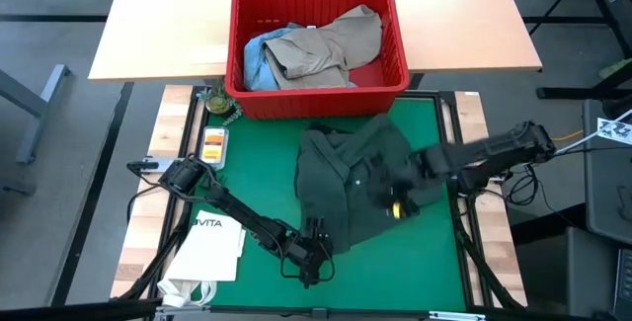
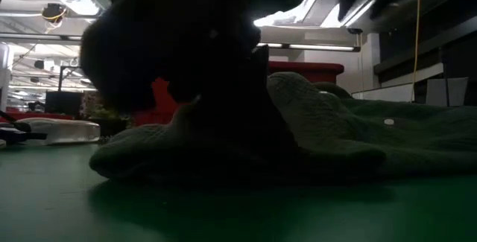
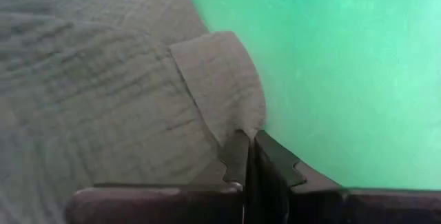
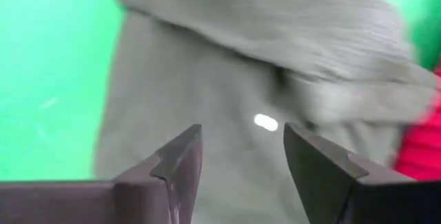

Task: Fold Laundry from Bin
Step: Fold the green shirt

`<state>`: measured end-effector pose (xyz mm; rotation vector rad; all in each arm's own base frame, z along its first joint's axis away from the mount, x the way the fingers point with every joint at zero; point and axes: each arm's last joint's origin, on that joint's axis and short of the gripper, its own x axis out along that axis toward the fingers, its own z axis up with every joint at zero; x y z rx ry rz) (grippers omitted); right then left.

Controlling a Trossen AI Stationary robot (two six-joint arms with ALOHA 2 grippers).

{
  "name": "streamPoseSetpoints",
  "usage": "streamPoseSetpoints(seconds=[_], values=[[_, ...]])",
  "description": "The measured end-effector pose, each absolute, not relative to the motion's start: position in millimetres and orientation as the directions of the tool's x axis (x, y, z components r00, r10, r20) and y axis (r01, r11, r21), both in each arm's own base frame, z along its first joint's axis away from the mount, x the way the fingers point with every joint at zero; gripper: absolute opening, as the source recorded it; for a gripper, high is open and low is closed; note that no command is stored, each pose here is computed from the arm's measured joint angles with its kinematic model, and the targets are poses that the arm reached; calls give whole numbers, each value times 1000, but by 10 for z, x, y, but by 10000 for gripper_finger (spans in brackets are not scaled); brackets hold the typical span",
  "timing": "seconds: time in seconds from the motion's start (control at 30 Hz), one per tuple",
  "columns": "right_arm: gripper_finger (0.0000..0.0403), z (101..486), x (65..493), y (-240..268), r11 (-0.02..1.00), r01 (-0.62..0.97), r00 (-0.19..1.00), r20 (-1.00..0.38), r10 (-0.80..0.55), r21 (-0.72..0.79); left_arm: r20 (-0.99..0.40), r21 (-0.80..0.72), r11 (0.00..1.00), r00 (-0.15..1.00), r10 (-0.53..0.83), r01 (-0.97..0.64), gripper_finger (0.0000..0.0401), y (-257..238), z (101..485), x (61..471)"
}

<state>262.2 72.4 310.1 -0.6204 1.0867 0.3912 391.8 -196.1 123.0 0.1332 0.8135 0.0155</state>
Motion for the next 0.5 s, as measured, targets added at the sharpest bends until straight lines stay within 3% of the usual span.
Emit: streamPoseSetpoints(seconds=[0.23, 0.5], values=[[205, 2512, 2412, 1222, 743, -625, 402, -915, 42, -241, -668, 114, 993, 737, 102, -33, 4, -1992, 1522, 3862], [205, 2093, 2246, 1435, 738, -609, 473, -880, 43, -291, -591, 188, 972, 774, 226, -140, 4, -1931, 1935, 3735]])
